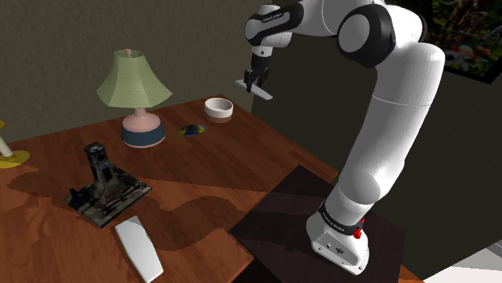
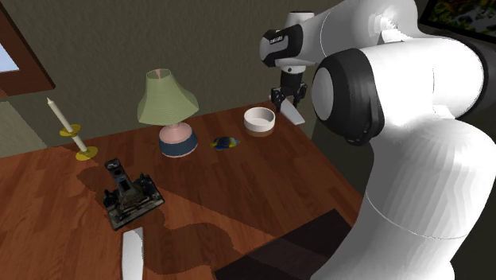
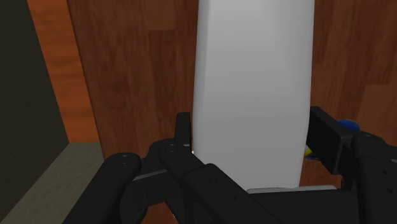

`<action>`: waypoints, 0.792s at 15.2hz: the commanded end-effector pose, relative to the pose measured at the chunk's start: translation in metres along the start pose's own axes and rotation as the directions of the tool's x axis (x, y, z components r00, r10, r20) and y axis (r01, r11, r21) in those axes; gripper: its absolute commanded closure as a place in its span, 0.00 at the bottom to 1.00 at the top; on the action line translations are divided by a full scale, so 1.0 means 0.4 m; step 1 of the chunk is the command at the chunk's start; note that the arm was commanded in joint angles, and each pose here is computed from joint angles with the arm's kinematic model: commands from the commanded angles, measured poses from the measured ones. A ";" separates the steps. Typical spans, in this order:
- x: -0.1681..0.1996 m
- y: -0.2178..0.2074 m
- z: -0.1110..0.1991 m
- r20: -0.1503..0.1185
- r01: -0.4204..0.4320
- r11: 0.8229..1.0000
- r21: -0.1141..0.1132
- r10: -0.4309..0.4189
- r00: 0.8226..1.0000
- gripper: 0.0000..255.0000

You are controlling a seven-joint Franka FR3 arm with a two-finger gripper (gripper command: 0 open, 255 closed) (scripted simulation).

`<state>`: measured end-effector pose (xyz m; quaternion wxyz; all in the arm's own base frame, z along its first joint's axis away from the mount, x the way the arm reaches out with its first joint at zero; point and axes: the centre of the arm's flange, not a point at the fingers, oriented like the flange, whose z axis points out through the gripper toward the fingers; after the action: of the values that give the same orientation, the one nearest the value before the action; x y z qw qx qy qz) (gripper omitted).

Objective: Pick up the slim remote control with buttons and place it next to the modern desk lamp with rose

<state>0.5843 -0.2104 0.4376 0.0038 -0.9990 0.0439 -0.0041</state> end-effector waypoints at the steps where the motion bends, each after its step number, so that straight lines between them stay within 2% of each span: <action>1: 0.001 -0.003 -0.028 0.000 0.000 1.000 0.000 0.000 1.000 1.00; 12: 0.002 -0.004 -0.173 0.000 0.000 1.000 0.000 0.000 1.000 1.00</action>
<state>0.5850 -0.2085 0.5012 0.0037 -0.9990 0.0439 -0.0041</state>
